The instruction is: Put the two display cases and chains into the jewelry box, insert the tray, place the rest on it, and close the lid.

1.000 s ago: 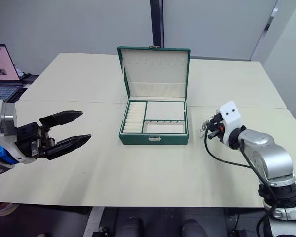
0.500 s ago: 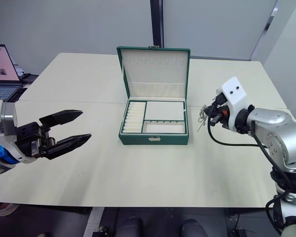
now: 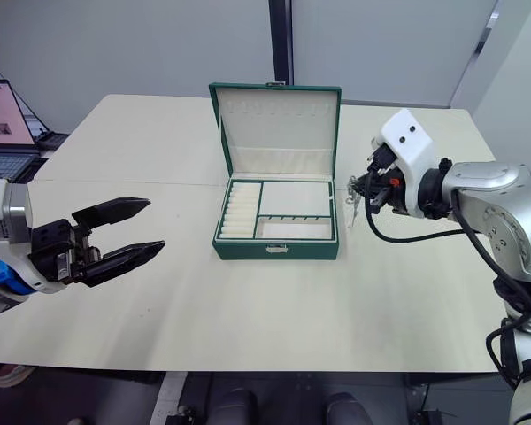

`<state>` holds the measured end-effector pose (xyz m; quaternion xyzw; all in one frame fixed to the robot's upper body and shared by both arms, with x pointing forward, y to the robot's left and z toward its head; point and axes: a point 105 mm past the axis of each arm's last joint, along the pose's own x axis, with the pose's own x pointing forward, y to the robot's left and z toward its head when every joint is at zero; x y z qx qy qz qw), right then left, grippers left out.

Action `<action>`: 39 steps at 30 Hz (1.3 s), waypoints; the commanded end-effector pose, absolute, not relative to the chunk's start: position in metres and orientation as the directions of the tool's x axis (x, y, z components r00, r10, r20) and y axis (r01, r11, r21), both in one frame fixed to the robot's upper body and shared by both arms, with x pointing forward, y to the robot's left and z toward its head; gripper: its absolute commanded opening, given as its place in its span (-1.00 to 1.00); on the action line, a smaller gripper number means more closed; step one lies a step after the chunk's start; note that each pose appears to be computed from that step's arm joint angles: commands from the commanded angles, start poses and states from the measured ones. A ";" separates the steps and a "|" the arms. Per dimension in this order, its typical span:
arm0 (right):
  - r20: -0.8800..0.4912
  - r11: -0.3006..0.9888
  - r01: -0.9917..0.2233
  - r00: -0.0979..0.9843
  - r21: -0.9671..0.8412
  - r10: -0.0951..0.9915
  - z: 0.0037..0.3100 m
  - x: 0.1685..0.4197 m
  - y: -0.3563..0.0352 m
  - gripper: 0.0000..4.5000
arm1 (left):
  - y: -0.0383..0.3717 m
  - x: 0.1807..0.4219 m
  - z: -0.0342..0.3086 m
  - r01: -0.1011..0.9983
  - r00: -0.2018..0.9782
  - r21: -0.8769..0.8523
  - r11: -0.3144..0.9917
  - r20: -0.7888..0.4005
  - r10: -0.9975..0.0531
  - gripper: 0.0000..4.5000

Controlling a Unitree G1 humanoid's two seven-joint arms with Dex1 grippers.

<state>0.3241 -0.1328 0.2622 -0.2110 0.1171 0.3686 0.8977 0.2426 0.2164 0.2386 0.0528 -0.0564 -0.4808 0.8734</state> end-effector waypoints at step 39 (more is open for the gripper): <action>-0.358 0.441 -0.874 0.486 -0.204 0.797 0.216 0.351 -0.039 -0.92 | 0.232 0.217 0.249 0.760 0.633 0.171 0.627 0.022 -0.774 1.00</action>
